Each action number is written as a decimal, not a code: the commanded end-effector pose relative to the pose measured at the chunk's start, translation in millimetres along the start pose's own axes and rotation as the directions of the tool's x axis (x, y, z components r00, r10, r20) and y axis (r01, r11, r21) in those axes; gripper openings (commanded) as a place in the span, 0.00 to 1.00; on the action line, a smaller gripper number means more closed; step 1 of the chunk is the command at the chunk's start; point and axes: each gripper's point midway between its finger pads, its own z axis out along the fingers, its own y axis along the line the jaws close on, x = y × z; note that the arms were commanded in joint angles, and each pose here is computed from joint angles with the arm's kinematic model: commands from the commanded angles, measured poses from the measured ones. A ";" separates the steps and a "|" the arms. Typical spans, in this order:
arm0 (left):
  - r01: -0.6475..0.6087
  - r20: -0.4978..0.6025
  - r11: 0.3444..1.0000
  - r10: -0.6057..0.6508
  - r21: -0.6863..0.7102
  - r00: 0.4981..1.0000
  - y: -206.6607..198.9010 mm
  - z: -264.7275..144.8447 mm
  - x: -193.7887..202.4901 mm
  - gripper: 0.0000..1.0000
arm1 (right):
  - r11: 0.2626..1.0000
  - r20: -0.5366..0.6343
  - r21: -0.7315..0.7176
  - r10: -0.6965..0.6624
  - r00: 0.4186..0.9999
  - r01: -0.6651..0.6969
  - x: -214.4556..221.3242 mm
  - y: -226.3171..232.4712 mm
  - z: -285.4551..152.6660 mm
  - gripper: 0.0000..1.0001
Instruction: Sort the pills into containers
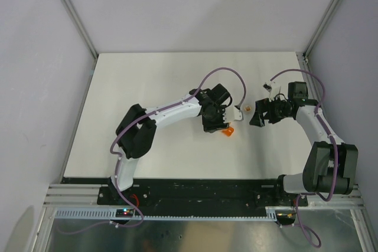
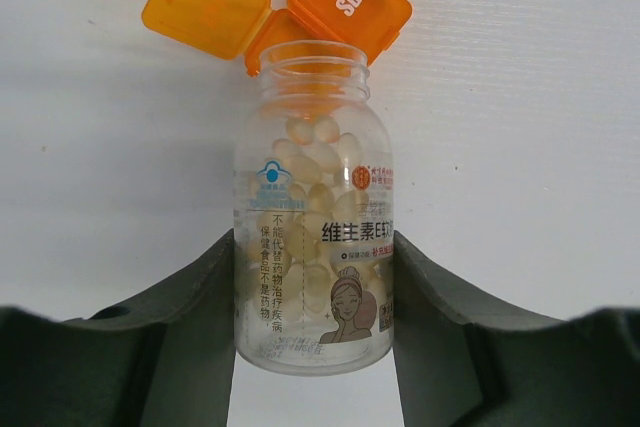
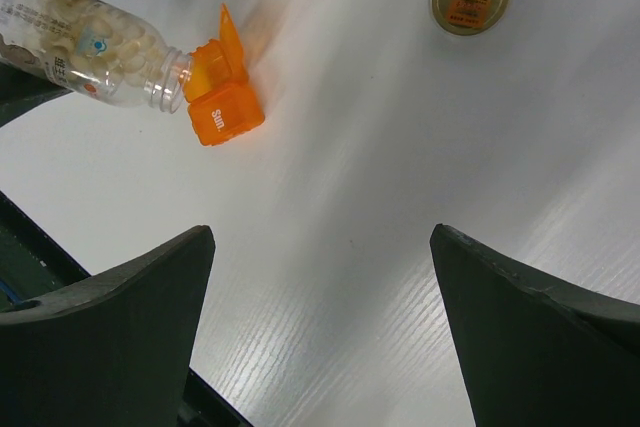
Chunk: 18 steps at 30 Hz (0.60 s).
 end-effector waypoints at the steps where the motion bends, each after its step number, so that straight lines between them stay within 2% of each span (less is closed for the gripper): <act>1: 0.002 0.104 0.999 0.004 -0.051 0.995 8.0 -27.4 -19.2 0.00 | 1.000 0.007 -0.018 -0.008 1.000 0.008 0.2 1.4 0.3 0.96; 10: 0.017 0.138 0.998 -0.007 -0.067 0.990 9.7 -32.6 -17.6 0.00 | 0.999 0.022 -0.051 -0.007 1.000 0.008 -4.2 11.1 1.2 0.96; 18: 0.036 0.188 0.996 -0.019 -0.087 0.982 11.1 -44.5 -18.9 0.00 | 0.994 -0.050 -0.041 -0.100 0.994 0.098 -7.2 36.8 29.1 0.96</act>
